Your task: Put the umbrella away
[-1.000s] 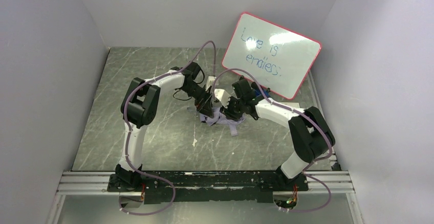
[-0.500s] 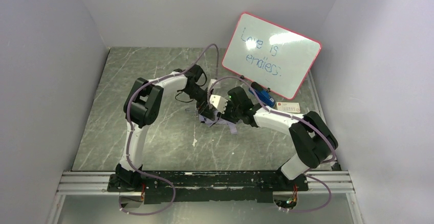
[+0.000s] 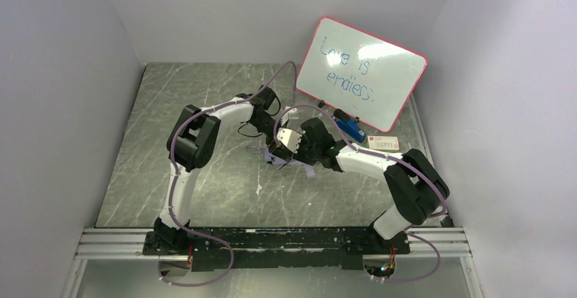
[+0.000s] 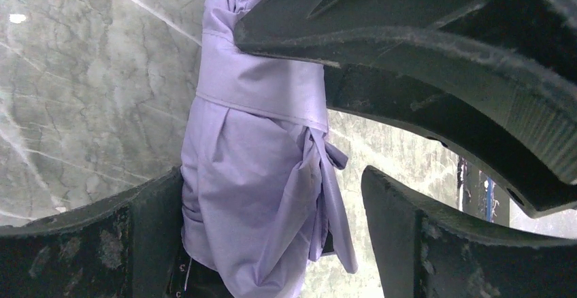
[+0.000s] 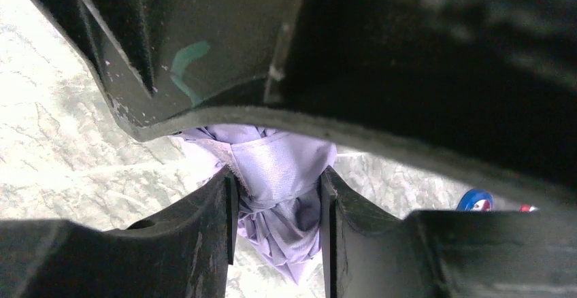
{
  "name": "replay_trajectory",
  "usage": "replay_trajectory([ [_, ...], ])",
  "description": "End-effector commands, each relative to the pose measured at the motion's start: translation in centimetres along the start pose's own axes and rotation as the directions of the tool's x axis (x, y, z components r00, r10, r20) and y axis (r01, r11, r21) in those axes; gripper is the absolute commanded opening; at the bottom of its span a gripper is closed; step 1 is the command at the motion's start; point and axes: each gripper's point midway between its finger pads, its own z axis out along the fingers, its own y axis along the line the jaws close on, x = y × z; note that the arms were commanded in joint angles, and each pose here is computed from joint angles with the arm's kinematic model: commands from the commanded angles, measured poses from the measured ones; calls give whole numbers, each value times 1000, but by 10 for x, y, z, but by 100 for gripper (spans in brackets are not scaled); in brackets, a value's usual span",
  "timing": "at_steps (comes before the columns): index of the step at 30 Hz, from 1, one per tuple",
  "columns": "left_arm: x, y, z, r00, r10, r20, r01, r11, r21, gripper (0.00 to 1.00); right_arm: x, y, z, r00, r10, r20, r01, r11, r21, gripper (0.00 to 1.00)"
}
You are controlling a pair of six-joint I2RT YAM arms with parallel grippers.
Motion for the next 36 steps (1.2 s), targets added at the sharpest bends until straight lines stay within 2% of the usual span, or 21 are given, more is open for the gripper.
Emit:
replay_trajectory([
  [1, 27, -8, 28, 996, -20, -91, 21, 1000, 16, 97, 66, 48, 13, 979, -10, -203, -17, 991, -131, 17],
  [8, 45, 1, 35, 989, -36, -143, 29, 999, -45, 88, 60, 45, 14, 983, -1, -185, -23, 992, -125, 17],
  [21, 86, 6, 37, 965, -57, -254, 32, 995, -99, 62, 51, 41, 11, 990, 11, -140, -26, 994, -103, 18],
  [23, 93, 5, 36, 961, -60, -271, 35, 995, -97, 65, 50, 40, 11, 991, 11, -133, -25, 995, -100, 18],
  [27, 102, 1, 35, 956, -59, -287, 37, 996, -85, 87, 53, 41, 11, 989, 6, -149, -21, 995, -102, 18],
  [29, 102, 1, 36, 957, -58, -284, 35, 996, -87, 89, 53, 40, 12, 989, 6, -149, -21, 995, -100, 18],
  [36, 105, 8, 37, 951, -71, -300, 41, 994, -103, 63, 52, 40, 11, 989, 15, -144, -29, 995, -94, 19],
])
